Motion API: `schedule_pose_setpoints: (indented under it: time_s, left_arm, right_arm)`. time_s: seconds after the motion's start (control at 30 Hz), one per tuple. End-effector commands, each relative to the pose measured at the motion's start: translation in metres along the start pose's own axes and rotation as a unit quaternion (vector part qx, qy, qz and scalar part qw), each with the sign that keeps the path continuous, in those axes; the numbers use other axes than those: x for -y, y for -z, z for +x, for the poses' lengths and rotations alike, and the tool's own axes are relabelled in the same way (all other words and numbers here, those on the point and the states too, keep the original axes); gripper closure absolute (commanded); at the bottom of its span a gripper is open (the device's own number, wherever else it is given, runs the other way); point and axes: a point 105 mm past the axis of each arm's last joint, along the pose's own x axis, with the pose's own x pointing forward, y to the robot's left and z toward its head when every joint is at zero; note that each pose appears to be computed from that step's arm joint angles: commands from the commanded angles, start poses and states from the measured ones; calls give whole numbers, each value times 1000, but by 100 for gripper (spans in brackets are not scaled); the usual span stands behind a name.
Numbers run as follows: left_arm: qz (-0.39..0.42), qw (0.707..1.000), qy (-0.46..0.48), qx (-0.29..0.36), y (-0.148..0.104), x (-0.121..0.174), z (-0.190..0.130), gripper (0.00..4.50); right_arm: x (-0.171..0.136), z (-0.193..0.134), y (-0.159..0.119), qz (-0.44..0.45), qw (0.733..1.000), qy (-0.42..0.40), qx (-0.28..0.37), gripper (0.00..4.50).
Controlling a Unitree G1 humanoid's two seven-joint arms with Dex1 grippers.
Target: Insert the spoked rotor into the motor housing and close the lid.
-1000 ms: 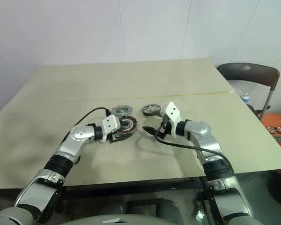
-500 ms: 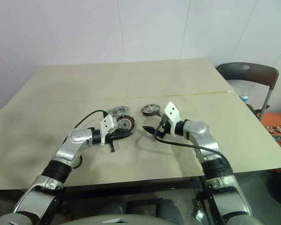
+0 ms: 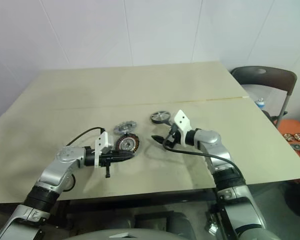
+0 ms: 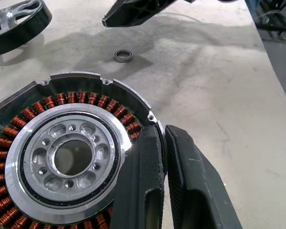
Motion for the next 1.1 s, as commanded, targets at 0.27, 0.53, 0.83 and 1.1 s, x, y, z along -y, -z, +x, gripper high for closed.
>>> schedule_pose_setpoints:
  time_s: [0.27, 0.53, 0.83, 1.1]
  left_arm:
    - [4, 992, -108, 64, -18, -32, 3, 250]
    - [-33, 984, -118, 127, -35, -33, -17, 250]
    - [-60, 978, -125, 154, -41, -27, -31, 250]
    - [-60, 974, -155, 155, -38, -36, -44, 250]
  right_arm:
    - [0, -2, -20, -3, 999, -10, 37, 0]
    - [6, -32, 6, 11, 999, -31, -41, 0]
    - [4, -33, 32, 32, 996, -25, -81, 0]
    - [-2, -11, 44, 28, 996, 1, -89, 0]
